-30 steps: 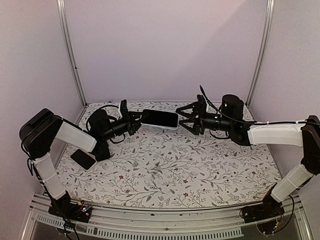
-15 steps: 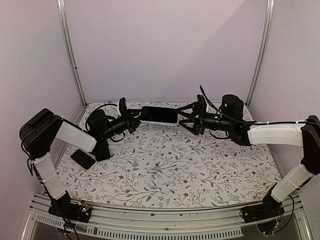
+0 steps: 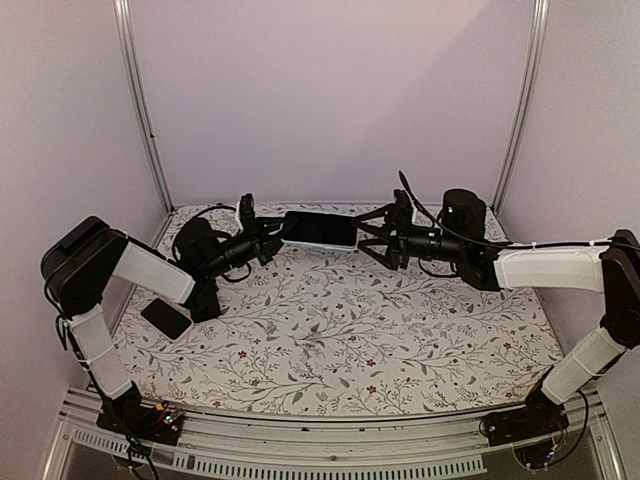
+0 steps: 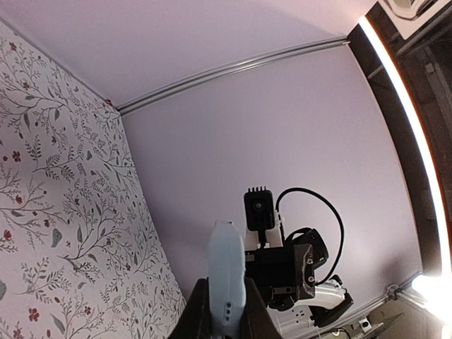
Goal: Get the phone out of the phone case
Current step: Remove the phone case from the phone.
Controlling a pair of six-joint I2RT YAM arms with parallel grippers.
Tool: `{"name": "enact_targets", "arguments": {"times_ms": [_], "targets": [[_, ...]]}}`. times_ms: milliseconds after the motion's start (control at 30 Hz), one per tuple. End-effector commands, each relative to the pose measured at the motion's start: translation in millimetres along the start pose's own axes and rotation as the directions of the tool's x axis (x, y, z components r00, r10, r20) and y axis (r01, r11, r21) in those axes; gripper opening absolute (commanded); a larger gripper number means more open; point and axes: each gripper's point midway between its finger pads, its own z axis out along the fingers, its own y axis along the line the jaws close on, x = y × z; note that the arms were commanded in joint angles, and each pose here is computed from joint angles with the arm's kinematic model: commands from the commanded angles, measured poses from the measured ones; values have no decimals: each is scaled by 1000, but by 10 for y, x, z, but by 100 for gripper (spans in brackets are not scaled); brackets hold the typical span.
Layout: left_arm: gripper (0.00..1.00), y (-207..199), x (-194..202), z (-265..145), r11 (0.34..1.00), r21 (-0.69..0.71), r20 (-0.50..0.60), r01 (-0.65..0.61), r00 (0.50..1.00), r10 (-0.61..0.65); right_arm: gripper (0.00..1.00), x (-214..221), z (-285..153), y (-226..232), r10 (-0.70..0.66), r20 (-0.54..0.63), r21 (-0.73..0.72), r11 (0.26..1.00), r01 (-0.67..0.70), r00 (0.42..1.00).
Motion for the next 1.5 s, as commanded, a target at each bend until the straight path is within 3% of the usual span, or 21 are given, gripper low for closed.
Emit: {"name": "enact_targets", "arguments": {"times_ms": [0, 1467], "targets": [[0, -341, 21, 85, 990, 123, -13, -63, 998, 66, 79, -7, 50, 121, -23, -7, -25, 999, 22, 1000], [0, -368, -17, 227, 984, 79, -53, -162, 985, 166, 79, 89, 162, 34, -6, -49, -6, 1000, 6, 999]]}}
